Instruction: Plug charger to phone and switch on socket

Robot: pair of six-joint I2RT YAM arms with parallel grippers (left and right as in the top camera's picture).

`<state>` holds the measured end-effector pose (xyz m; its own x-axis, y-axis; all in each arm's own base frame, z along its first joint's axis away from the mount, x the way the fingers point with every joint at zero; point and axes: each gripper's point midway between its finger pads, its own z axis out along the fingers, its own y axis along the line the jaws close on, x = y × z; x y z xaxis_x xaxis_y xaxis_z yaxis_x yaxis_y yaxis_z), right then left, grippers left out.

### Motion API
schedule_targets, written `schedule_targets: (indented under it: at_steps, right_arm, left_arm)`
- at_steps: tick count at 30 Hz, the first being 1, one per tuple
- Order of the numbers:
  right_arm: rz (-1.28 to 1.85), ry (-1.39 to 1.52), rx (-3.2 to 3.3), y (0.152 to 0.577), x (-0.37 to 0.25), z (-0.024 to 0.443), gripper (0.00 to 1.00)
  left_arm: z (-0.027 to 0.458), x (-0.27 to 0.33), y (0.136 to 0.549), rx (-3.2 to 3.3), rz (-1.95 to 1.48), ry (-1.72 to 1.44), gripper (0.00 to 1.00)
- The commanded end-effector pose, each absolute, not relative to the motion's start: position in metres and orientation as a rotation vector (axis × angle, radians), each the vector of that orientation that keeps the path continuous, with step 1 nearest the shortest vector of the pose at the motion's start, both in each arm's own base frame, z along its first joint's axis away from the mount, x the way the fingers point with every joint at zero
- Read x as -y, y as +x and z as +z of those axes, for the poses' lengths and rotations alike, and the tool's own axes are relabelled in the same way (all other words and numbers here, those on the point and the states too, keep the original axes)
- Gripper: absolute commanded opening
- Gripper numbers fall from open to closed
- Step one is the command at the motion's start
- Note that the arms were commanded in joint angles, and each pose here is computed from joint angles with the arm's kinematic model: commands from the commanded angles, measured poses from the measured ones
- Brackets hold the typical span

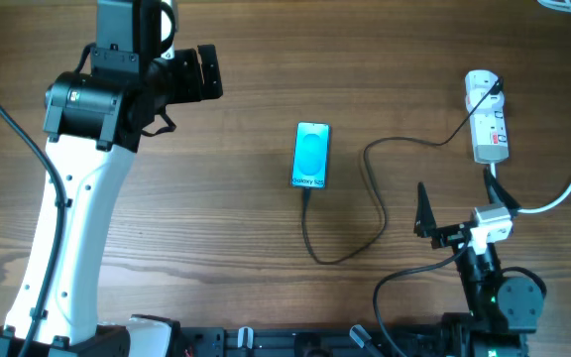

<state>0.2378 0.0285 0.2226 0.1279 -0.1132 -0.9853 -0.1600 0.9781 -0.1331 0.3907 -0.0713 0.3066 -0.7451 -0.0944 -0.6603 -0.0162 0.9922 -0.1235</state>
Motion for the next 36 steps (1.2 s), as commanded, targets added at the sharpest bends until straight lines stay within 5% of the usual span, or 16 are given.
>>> schedule_targets:
  at_steps: [1, 12, 36]
  right_arm:
    - [0.026, -0.086, -1.456, 0.241, -0.011, 0.216, 1.0]
    - [0.04, 0.041, -1.566, 0.247, 0.002, 0.176, 1.0]
    - [0.002, -0.038, -1.568, 0.247, -0.003, 0.175, 1.0]
  left_arm:
    - [0.306, 0.068, 0.39, -2.406, -0.13, -0.096, 1.0]
    - [0.306, 0.068, 0.39, -2.406, -0.13, -0.096, 1.0]
    - [0.306, 0.068, 0.39, -2.406, -0.13, -0.096, 1.0]
